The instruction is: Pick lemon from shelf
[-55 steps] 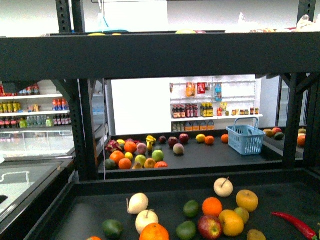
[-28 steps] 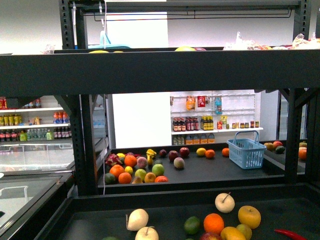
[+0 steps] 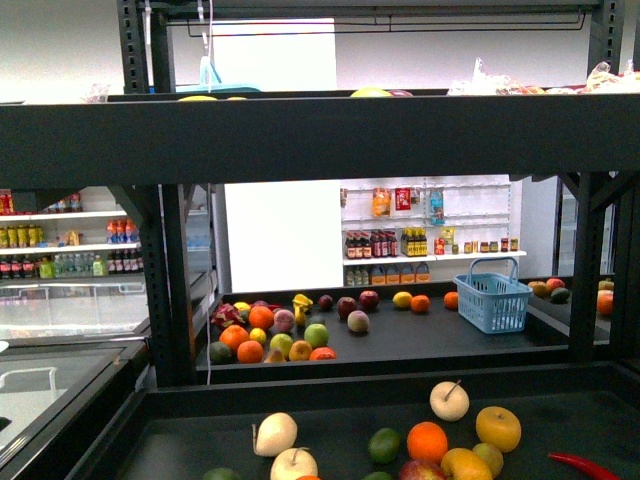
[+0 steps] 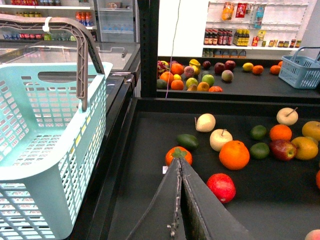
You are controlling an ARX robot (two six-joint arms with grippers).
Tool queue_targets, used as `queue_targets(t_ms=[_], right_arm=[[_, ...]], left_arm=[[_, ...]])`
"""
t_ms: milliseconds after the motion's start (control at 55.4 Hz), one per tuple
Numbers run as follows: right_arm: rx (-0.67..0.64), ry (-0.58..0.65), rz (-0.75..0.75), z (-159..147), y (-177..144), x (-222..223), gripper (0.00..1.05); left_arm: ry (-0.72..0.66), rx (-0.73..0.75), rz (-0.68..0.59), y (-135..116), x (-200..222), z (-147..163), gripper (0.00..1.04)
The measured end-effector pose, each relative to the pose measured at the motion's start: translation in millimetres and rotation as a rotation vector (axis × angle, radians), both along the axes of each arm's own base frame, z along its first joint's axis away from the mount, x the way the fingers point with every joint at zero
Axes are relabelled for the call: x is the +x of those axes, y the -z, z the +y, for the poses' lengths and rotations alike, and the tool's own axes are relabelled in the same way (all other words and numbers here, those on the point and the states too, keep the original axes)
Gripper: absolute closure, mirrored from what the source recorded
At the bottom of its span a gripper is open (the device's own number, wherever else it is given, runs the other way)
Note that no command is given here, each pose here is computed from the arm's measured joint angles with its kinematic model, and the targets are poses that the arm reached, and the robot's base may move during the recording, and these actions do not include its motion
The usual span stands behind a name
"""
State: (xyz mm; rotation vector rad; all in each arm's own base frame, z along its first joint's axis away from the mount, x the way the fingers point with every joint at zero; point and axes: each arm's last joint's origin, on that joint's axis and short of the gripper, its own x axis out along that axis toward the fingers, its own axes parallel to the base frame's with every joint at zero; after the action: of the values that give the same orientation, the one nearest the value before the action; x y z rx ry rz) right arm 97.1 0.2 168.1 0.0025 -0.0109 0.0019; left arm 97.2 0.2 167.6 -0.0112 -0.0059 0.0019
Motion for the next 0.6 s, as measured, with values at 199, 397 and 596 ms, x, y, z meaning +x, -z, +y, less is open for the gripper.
queue_targets(t_ms=[199,397,596], right_arm=[[0.0,0.0,0.0,0.0,0.0,0.0,0.07],[0.0,0.0,0.0,0.0,0.0,0.0,0.07],[0.0,0.0,0.0,0.0,0.0,0.0,0.07]], left_arm=[[0.0,0.0,0.0,0.0,0.0,0.0,0.64],[0.0,0.0,0.0,0.0,0.0,0.0,0.27],[0.0,0.002,0.0,0.0,0.0,0.0,0.09]])
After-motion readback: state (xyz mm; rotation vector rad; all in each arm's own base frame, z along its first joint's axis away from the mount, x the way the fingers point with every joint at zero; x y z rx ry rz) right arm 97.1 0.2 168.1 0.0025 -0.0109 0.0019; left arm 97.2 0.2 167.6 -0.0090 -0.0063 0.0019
